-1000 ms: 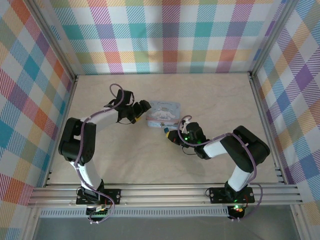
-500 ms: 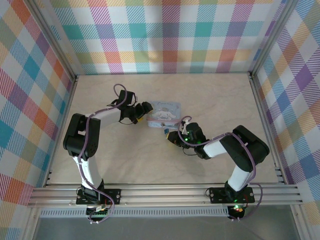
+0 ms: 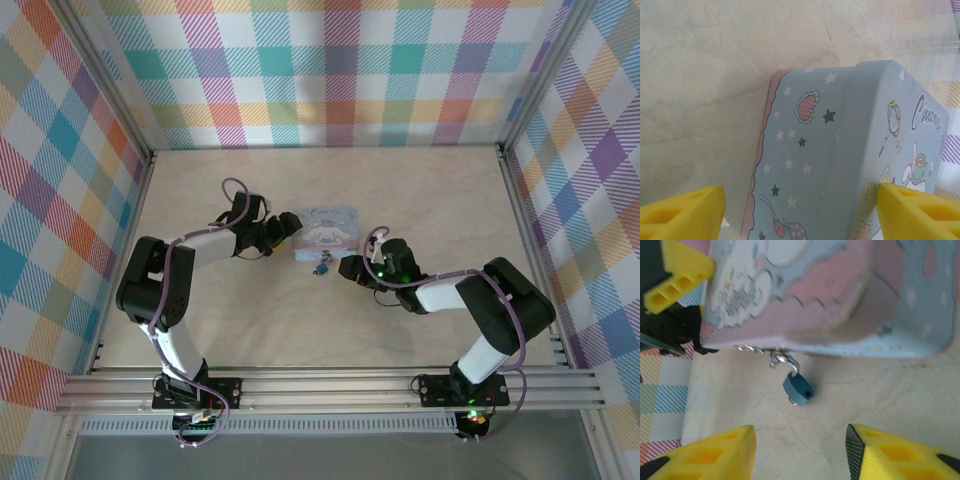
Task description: Unlock a padlock with a key
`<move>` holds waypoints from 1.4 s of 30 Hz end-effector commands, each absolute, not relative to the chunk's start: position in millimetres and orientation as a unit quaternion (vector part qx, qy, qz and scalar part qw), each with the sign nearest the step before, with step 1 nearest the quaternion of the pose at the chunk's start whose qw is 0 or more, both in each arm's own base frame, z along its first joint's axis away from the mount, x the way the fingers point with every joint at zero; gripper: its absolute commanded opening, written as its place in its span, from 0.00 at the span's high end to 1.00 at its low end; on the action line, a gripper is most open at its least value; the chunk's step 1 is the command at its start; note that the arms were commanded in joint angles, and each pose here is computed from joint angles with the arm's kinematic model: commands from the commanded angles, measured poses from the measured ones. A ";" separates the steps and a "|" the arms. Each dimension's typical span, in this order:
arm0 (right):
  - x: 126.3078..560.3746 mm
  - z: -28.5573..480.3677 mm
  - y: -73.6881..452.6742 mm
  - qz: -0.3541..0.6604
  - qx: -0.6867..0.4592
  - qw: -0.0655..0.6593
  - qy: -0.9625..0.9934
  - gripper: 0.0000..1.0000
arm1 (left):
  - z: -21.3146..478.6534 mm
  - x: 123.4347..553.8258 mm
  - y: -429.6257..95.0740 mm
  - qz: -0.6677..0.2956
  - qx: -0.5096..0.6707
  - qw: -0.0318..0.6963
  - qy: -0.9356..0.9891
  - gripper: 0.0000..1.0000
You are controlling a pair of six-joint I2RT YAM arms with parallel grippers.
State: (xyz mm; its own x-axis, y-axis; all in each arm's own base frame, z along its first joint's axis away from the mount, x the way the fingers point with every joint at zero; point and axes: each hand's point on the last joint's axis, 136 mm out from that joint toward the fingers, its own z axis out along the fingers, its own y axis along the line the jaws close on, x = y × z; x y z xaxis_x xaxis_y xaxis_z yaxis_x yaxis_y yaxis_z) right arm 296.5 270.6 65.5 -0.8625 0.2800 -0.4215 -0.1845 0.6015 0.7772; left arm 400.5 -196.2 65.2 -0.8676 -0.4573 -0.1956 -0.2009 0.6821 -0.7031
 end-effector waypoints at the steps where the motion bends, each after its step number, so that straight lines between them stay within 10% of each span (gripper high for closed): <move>1: 309.5 91.4 279.0 0.466 -0.019 0.292 0.835 0.46 | 15.1 353.1 -171.7 -0.284 -0.224 0.105 0.926 0.24; 42: 309.0 75.2 314.2 0.523 -0.096 0.280 0.799 0.47 | 24.8 326.5 -163.2 -0.266 -0.236 0.115 0.928 0.23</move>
State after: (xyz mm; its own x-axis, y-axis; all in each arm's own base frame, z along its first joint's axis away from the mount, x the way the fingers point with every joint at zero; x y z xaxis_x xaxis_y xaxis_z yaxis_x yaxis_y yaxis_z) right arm 304.5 303.8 61.5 -0.8426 0.1333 -0.5218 -0.4047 0.4824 0.7769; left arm 363.6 -180.4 65.8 -0.8473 -0.4944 -0.1940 -0.2451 0.6880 -0.6831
